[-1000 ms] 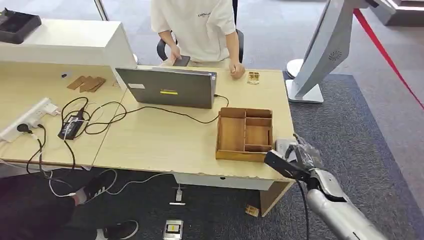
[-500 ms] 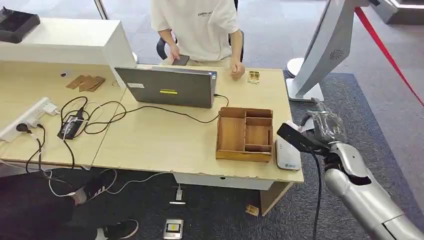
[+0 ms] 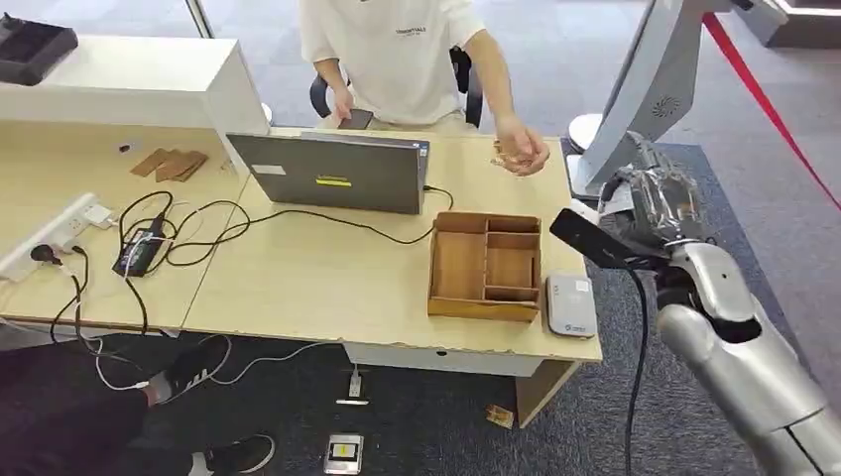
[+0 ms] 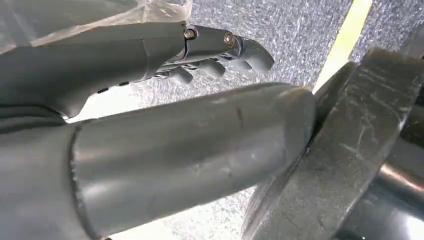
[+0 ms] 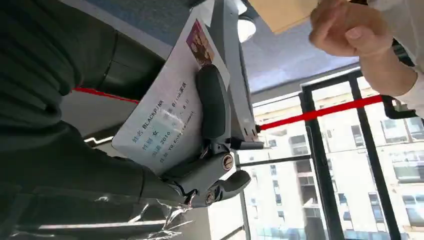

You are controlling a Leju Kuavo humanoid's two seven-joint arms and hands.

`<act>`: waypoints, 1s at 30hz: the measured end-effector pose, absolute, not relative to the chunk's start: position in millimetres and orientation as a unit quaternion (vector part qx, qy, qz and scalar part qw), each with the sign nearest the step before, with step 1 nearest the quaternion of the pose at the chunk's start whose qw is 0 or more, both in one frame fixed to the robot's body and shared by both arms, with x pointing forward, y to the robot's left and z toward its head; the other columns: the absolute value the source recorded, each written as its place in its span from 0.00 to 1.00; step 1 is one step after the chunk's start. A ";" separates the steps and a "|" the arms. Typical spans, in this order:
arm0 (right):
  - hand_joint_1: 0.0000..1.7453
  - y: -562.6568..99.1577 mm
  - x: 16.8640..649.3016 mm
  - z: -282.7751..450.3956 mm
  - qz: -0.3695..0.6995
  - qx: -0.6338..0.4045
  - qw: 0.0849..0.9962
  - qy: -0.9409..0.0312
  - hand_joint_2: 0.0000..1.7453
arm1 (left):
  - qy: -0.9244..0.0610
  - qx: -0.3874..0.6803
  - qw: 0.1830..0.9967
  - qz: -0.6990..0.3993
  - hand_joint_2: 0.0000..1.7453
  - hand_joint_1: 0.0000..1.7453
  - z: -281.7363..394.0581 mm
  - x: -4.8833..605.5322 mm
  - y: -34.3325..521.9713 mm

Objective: Pass the card to the sensor for recognition and then transmit it.

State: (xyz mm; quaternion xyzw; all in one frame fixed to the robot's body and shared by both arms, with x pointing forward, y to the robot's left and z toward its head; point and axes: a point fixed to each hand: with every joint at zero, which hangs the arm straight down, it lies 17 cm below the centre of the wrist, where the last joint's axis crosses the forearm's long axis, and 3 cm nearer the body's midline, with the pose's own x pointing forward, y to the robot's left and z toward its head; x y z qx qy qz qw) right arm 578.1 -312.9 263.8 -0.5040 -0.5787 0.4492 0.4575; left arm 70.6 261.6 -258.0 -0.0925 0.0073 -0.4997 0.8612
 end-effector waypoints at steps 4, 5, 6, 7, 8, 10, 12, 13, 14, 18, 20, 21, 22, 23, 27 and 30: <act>1.00 -278.4 590.3 293.9 0.471 -0.501 0.423 -0.590 1.00 | 0.004 -0.084 0.854 -0.513 0.00 0.00 -257.0 80.6 263.0; 1.00 -269.4 594.2 301.5 0.476 -0.501 0.414 -0.592 1.00 | 0.002 -0.082 0.853 -0.516 0.00 0.00 -256.7 83.2 262.8; 1.00 -258.9 598.8 309.4 0.481 -0.501 0.404 -0.595 1.00 | 0.001 -0.081 0.852 -0.518 0.00 0.00 -256.4 85.6 262.3; 1.00 -248.0 604.3 315.3 0.488 -0.501 0.395 -0.596 1.00 | 0.000 -0.079 0.850 -0.521 0.00 0.00 -256.0 88.1 262.0; 1.00 -241.2 609.3 320.6 0.493 -0.503 0.387 -0.595 1.00 | -0.002 -0.077 0.848 -0.524 0.00 0.00 -255.7 90.5 261.8; 1.00 -226.7 618.1 327.7 0.503 -0.507 0.374 -0.592 1.00 | -0.004 -0.076 0.845 -0.529 0.00 0.00 -255.2 94.4 260.7; 1.00 -212.4 627.1 331.3 0.517 -0.512 0.361 -0.583 1.00 | -0.007 -0.072 0.841 -0.535 0.00 0.00 -254.5 99.2 260.5; 1.00 -208.5 631.8 334.9 0.521 -0.516 0.357 -0.578 1.00 | -0.008 -0.071 0.841 -0.536 0.00 0.00 -254.0 101.8 260.4; 1.00 -203.6 636.0 335.7 0.526 -0.519 0.355 -0.573 1.00 | -0.010 -0.069 0.840 -0.538 0.00 0.00 -253.7 104.2 260.4; 1.00 -191.3 647.3 332.4 0.543 -0.527 0.351 -0.551 1.00 | -0.012 -0.067 0.838 -0.542 0.00 0.00 -253.0 107.9 260.6; 1.00 -187.7 651.7 326.0 0.553 -0.531 0.352 -0.537 1.00 | -0.013 -0.067 0.837 -0.543 0.00 0.00 -253.0 108.5 260.6; 1.00 -185.8 652.7 321.7 0.558 -0.531 0.352 -0.532 1.00 | -0.013 -0.067 0.837 -0.543 0.00 0.00 -253.0 108.5 260.4; 1.00 -184.7 653.3 316.2 0.562 -0.531 0.354 -0.526 1.00 | -0.013 -0.068 0.837 -0.544 0.00 0.00 -253.0 108.3 260.3; 1.00 -183.1 653.8 310.8 0.566 -0.530 0.356 -0.522 1.00 | -0.013 -0.068 0.836 -0.544 0.00 0.00 -253.0 108.3 260.3; 1.00 -184.9 655.9 294.6 0.577 -0.530 0.362 -0.505 1.00 | -0.015 -0.069 0.835 -0.545 0.00 0.00 -253.0 108.3 259.8; 0.00 -185.8 656.5 286.7 0.583 -0.531 0.364 -0.496 1.00 | -0.016 -0.070 0.835 -0.546 0.00 0.00 -253.0 108.0 259.7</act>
